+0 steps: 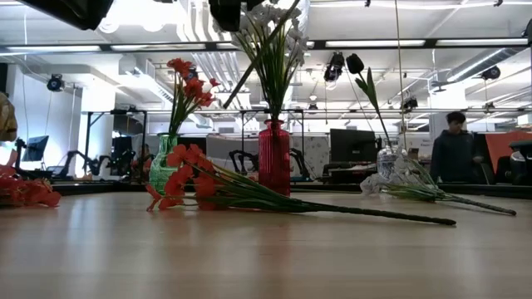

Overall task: Sort flowers into vase by color
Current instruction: Put the bottom black flower into the transparent vase

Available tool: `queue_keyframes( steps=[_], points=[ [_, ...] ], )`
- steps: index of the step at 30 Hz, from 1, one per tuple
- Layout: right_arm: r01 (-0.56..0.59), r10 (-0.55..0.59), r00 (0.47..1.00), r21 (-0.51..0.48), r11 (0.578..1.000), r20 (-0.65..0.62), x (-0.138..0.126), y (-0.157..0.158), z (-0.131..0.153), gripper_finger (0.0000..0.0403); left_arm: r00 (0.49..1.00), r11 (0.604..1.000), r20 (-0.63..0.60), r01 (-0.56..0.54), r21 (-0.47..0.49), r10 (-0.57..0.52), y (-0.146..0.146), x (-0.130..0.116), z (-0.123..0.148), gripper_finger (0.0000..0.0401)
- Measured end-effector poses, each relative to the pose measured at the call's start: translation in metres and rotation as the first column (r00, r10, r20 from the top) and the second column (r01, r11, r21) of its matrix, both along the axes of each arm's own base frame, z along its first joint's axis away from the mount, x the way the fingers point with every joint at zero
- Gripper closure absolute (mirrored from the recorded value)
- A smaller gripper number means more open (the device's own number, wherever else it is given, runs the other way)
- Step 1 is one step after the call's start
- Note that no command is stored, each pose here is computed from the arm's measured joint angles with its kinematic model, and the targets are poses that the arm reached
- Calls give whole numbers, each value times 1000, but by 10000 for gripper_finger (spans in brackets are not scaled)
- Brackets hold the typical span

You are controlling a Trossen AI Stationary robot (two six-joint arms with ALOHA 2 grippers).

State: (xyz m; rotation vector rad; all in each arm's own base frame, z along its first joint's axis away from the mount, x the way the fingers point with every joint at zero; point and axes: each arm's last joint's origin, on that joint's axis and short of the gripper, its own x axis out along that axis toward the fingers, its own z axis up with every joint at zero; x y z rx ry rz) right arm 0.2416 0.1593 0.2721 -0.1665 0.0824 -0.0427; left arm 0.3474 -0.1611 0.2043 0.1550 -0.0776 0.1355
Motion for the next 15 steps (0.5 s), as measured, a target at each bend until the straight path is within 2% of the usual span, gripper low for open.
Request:
queue_keyframes(
  steps=[7, 15],
  points=[
    [-54, 53, 998, 9, 999, 36, 2, -1, 4, 210, 1000, 1000, 3, -2, 0, 2, 0, 1, 1, 401],
    [-55, 55, 998, -9, 998, 38, 2, -1, 5, 301, 1000, 1000, 3, 0, 0, 0, 0, 1, 1, 401]
  ],
)
